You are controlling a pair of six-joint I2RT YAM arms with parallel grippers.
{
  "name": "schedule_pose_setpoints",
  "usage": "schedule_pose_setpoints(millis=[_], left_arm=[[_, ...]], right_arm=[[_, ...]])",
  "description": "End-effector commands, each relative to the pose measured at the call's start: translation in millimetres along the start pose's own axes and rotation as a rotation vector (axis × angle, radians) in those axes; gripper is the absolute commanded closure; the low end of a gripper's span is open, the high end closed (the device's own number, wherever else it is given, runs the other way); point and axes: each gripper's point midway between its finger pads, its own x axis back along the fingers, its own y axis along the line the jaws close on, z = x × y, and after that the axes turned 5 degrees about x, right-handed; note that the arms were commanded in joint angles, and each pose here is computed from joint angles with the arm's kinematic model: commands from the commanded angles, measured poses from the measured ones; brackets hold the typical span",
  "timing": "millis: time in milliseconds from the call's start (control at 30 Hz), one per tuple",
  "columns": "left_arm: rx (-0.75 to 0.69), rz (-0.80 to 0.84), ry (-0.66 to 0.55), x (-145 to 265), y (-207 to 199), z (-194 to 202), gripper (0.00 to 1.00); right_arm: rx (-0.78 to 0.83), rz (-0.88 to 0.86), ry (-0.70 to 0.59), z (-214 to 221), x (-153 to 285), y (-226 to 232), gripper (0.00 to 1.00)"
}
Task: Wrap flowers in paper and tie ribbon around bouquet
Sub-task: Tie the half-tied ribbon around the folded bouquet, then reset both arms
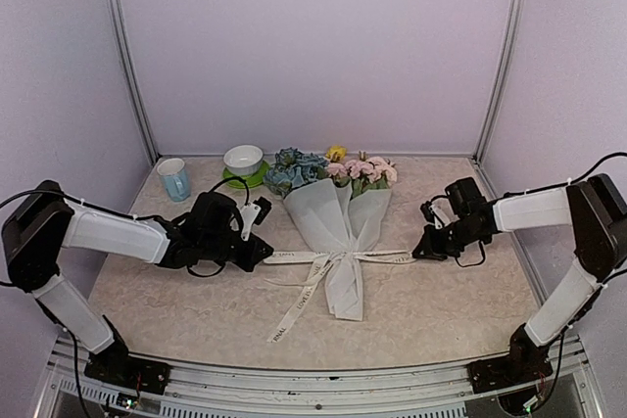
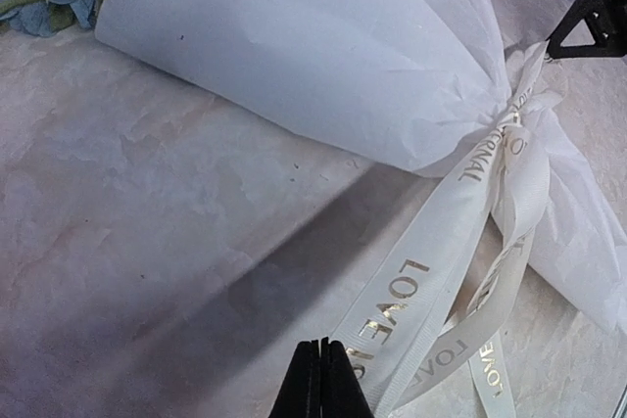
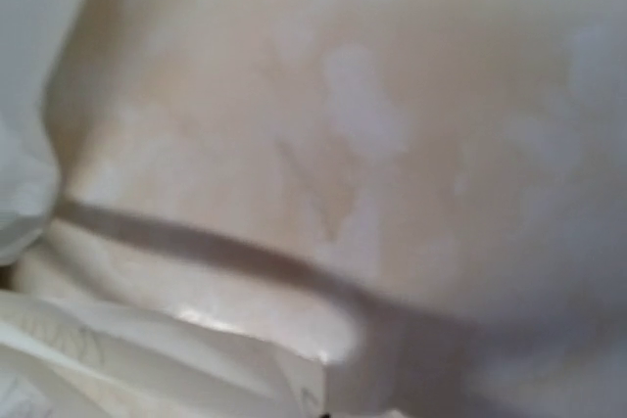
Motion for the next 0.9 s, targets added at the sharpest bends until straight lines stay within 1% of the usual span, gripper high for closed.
schedule_pose_setpoints(millis=[0, 33, 67, 100, 133, 167, 200, 300, 400, 467, 533, 667, 767, 867], left_arm=[[0.021, -0.068, -0.033, 9.0, 15.3, -2.6, 0.94], [0.026, -0.075, -0.046, 11.0, 16.2, -5.2, 0.63], [0.032, -0.091, -0.062, 13.8, 18.4, -7.4, 0.26], [0.035, -0.106, -0.09, 18.2, 19.9, -12.4, 0.05], [0.038, -0.127, -0.133, 25.8, 21.8, -20.6, 0.02], [0.04, -0.154, -0.178, 33.3, 25.0, -28.2, 0.01], [0.044, -0.189, -0.226, 42.6, 29.6, -36.2, 0.01], [0.064, -0.322, -0.37, 75.1, 48.3, -60.4, 0.01], [0.116, -0.459, -0.482, 106.6, 67.9, -78.1, 0.01], [0.157, -0.528, -0.534, 122.7, 84.3, -85.9, 0.01], [0.211, -0.571, -0.562, 131.3, 100.9, -88.7, 0.01], [0.327, -0.698, -0.59, 142.6, 136.1, -78.3, 0.01], [0.371, -0.86, -0.644, 160.0, 160.0, -62.3, 0.01], [0.404, -0.973, -0.683, 175.2, 177.6, -50.4, 0.01]], right_arm=[[0.012, 0.031, -0.042, -4.9, 18.6, -3.2, 0.92], [0.016, 0.032, -0.06, -8.9, 23.7, -1.3, 0.78], [0.016, 0.041, -0.077, -13.1, 28.7, -0.7, 0.6], [0.013, 0.064, -0.099, -18.9, 35.2, -2.1, 0.39], [0.009, 0.09, -0.126, -26.4, 43.2, -3.5, 0.18], [0.004, 0.118, -0.153, -32.5, 51.1, -5.9, 0.03], [0.008, 0.139, -0.187, -39.5, 60.4, -6.7, 0.0], [0.035, 0.187, -0.331, -64.3, 97.0, -2.2, 0.0], [0.088, 0.197, -0.481, -85.0, 131.8, 9.0, 0.0], [0.108, 0.22, -0.559, -94.6, 150.4, 11.4, 0.0], [0.117, 0.257, -0.627, -100.7, 164.7, 9.3, 0.0], [0.105, 0.362, -0.75, -103.5, 179.9, -8.6, 0.0], [0.067, 0.459, -0.823, -100.1, 186.6, -28.8, 0.0], [0.052, 0.523, -0.868, -94.5, 187.3, -43.0, 0.0]])
